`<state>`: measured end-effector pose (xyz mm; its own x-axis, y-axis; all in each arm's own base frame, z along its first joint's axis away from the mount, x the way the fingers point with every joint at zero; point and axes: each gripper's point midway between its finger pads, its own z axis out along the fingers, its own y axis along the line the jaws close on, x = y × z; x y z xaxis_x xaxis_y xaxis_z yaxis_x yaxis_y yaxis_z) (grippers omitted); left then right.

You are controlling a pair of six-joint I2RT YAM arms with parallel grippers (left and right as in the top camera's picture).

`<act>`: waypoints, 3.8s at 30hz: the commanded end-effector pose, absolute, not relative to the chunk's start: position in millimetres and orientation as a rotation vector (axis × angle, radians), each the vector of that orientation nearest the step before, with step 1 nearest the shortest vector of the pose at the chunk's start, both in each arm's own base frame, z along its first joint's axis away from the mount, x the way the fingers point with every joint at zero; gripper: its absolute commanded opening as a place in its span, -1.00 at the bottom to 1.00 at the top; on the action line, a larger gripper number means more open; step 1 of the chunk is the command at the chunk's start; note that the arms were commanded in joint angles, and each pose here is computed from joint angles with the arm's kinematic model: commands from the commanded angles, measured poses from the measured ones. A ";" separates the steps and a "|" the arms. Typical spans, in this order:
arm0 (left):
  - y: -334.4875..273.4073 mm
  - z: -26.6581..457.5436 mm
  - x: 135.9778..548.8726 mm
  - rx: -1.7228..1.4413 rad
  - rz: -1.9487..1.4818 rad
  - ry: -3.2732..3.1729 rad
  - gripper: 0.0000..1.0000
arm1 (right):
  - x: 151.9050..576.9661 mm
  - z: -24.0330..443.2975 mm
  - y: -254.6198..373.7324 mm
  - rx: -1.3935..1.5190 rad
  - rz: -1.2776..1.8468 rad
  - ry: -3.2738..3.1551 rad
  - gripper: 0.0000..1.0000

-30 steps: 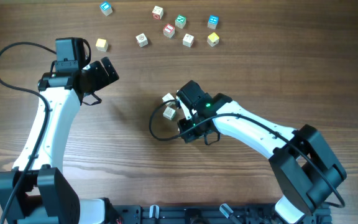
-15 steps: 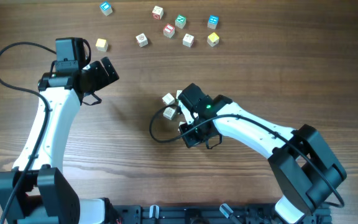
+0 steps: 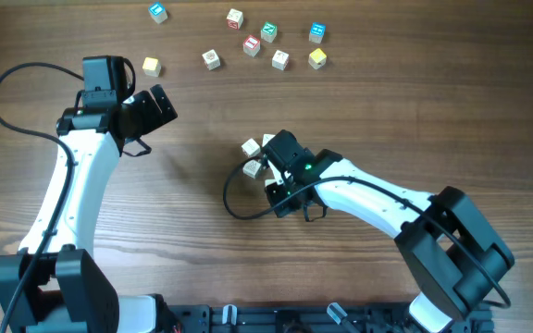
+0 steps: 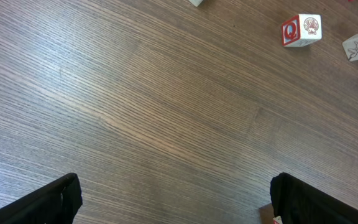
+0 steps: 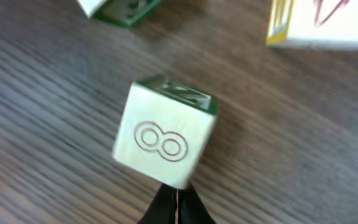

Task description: Form a circle

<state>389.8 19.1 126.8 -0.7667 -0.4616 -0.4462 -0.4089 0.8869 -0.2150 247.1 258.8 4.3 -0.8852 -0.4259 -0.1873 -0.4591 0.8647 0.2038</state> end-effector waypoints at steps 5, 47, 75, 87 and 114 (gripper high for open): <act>19.4 131.0 392.2 -0.645 -0.151 2.538 1.00 | 254.4 2.1 254.0 -0.668 0.304 2.877 -0.91; 19.4 131.0 392.2 -0.645 -0.151 2.538 1.00 | 408.2 115.8 110.5 -0.117 0.058 2.539 -0.58; -81.1 123.9 399.2 -0.358 -0.492 2.605 -0.92 | 425.6 118.8 35.3 0.117 -0.015 2.517 1.00; -115.1 119.1 414.2 -0.242 -0.440 2.557 -0.92 | 425.6 118.8 35.3 0.116 -0.015 2.517 1.00; -158.2 106.3 351.7 -0.179 -0.204 3.084 -0.91 | 427.0 119.8 35.7 0.118 -0.011 2.510 0.99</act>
